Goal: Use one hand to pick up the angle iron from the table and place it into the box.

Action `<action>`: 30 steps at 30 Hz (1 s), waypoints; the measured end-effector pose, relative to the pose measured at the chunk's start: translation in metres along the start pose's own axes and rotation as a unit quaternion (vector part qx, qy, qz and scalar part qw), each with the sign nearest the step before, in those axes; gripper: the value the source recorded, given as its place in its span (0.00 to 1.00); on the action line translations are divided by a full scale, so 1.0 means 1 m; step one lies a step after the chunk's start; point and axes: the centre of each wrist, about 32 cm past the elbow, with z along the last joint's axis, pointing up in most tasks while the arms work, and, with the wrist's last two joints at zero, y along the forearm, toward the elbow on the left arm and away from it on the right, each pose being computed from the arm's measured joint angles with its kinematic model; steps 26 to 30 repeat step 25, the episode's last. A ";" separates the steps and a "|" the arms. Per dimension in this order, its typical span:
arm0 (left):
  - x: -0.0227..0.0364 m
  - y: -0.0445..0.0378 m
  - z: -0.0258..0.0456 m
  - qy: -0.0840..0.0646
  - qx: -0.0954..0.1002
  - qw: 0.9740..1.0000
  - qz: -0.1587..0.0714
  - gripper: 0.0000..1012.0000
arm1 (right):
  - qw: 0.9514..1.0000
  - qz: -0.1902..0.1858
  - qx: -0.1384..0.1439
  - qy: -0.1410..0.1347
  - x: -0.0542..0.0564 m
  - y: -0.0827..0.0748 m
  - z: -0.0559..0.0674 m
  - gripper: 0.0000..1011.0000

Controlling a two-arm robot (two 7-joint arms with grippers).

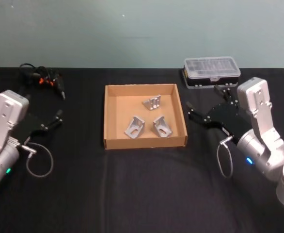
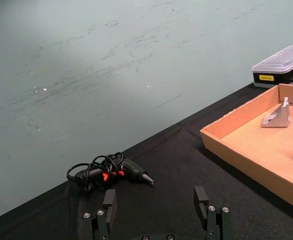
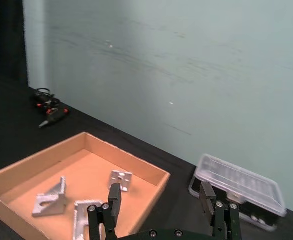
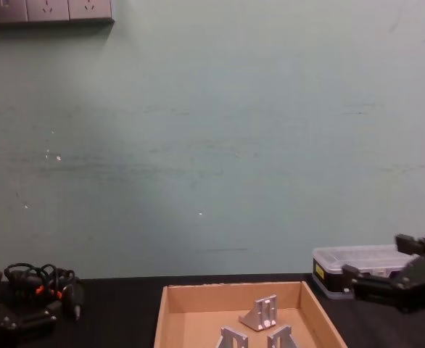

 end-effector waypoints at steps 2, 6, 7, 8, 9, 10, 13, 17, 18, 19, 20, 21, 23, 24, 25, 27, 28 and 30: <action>0.0000 0.0000 0.0000 0.000 0.000 1.000 0.000 1.00 | 1.000 -0.013 0.000 0.000 -0.001 -0.007 -0.005 0.99; 0.0000 0.0000 0.0000 0.000 0.000 1.000 0.000 1.00 | 0.999 -0.033 -0.003 0.003 -0.003 -0.018 -0.013 0.99; 0.0000 0.0000 0.0000 0.000 0.000 1.000 0.000 1.00 | 0.999 -0.037 -0.003 0.004 -0.003 -0.021 -0.015 0.99; 0.0000 0.0000 0.0000 0.000 0.000 1.000 0.000 1.00 | 0.999 -0.043 -0.005 0.006 -0.004 -0.024 -0.018 0.99; 0.0000 0.0000 0.0000 0.000 0.000 1.000 0.000 1.00 | 0.999 -0.045 -0.006 0.007 -0.004 -0.026 -0.020 0.99; 0.0000 0.0000 0.0000 0.000 0.000 1.000 0.000 1.00 | 0.999 -0.048 -0.008 0.010 -0.005 -0.029 -0.023 0.99; 0.0000 0.0000 0.0000 0.000 0.000 1.000 0.000 1.00 | 0.998 -0.052 -0.012 0.013 -0.005 -0.033 -0.027 0.99; 0.0000 0.0000 0.0000 0.000 0.000 1.000 0.000 1.00 | 0.998 -0.052 -0.012 0.012 -0.005 -0.033 -0.027 0.99; 0.0000 0.0000 0.0000 0.000 0.000 1.000 0.000 1.00 | 0.999 -0.052 -0.012 0.012 -0.005 -0.033 -0.027 0.99; 0.0000 0.0000 0.0000 0.000 0.000 1.000 0.000 1.00 | 0.999 -0.052 -0.011 0.012 -0.005 -0.033 -0.027 0.99; 0.0000 0.0000 0.0000 0.000 0.000 1.000 0.000 1.00 | 0.999 -0.052 -0.011 0.012 -0.005 -0.033 -0.027 0.99; 0.0000 0.0000 0.0000 0.000 0.000 1.000 0.000 1.00 | 0.999 -0.052 -0.011 0.011 -0.005 -0.033 -0.027 0.99; 0.0000 0.0000 0.0000 0.000 0.000 1.000 0.000 1.00 | 0.999 -0.052 -0.011 0.011 -0.005 -0.032 -0.026 0.99; 0.0000 0.0000 0.0000 0.000 0.000 1.000 0.000 1.00 | 0.999 -0.051 -0.010 0.011 -0.005 -0.032 -0.026 0.99; 0.0000 0.0000 0.0000 0.000 0.000 1.000 0.000 1.00 | 0.999 -0.051 -0.010 0.011 -0.005 -0.032 -0.026 0.99; 0.0000 0.0000 0.0000 0.000 0.000 1.000 0.000 1.00 | 0.999 -0.051 -0.010 0.011 -0.005 -0.032 -0.026 0.99; 0.0000 0.0000 0.0000 0.000 0.000 1.000 0.000 1.00 | 0.999 -0.051 -0.010 0.011 -0.005 -0.032 -0.026 0.99; 0.0000 0.0000 0.0000 0.000 0.000 1.000 0.000 1.00 | 0.999 -0.051 -0.010 0.011 -0.005 -0.032 -0.026 0.99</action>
